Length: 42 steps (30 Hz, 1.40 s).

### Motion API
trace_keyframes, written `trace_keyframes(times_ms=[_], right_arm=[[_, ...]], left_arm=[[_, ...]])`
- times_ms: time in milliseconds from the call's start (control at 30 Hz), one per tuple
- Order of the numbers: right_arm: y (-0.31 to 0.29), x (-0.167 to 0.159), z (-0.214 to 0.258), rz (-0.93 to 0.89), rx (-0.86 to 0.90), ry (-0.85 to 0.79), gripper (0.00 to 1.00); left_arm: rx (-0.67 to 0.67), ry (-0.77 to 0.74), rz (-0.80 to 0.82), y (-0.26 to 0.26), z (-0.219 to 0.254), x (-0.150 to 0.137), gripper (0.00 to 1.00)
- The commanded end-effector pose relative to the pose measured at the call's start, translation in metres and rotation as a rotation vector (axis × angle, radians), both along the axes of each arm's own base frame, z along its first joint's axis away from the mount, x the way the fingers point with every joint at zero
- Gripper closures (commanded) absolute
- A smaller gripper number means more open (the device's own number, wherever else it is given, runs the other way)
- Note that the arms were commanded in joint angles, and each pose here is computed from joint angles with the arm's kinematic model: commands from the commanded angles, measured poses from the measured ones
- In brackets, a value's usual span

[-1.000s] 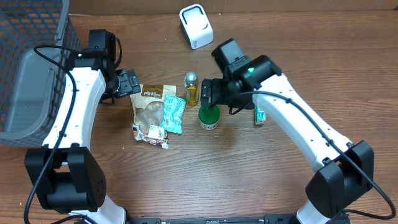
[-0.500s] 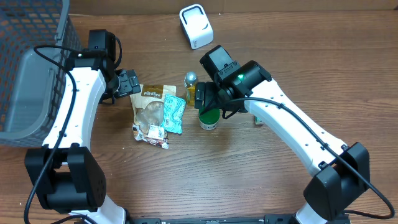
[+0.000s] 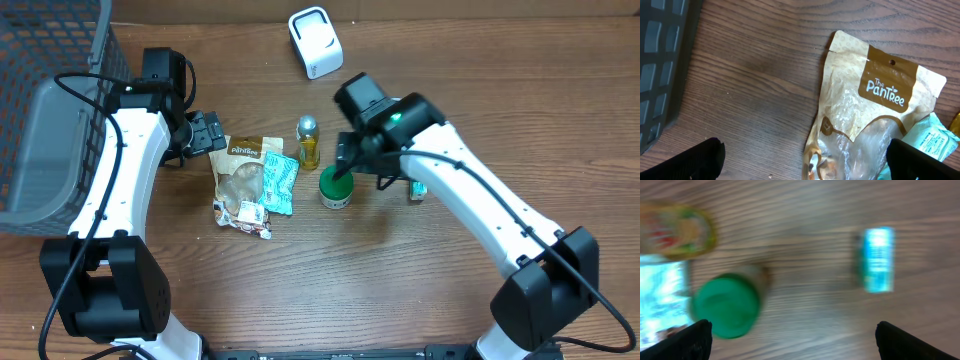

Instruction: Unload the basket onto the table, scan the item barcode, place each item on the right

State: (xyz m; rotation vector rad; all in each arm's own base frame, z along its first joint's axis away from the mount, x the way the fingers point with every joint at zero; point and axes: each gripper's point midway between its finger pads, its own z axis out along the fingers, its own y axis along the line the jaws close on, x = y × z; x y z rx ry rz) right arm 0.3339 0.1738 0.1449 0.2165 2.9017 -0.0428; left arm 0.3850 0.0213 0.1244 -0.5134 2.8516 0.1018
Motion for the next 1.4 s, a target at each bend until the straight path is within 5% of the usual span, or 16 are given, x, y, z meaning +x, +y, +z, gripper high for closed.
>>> trace_keyframes(times_ms=[0,267,567,800,1000,1367], right_arm=[[-0.041,0.009,-0.001,-0.101,-0.061,0.013,0.00],[-0.105,0.011,-0.003,-0.263,-0.086,0.075,0.02],[-0.090,0.012,-0.006,-0.292,0.101,0.132,0.32],[-0.030,0.012,-0.004,-0.179,0.185,0.099,0.00],[0.033,0.010,0.002,-0.054,0.215,0.003,0.00],[0.065,-0.001,-0.005,-0.041,0.123,-0.116,0.00]], left_arm=[[0.005,-0.035,0.000,0.001,0.012,0.004,0.00],[0.005,-0.035,0.000,0.001,0.012,0.004,0.00],[0.005,-0.035,0.000,0.001,0.012,0.004,0.00],[0.005,-0.035,0.000,0.001,0.012,0.004,0.00],[0.005,-0.035,0.000,0.001,0.012,0.004,0.00],[0.005,-0.035,0.000,0.001,0.012,0.004,0.00]])
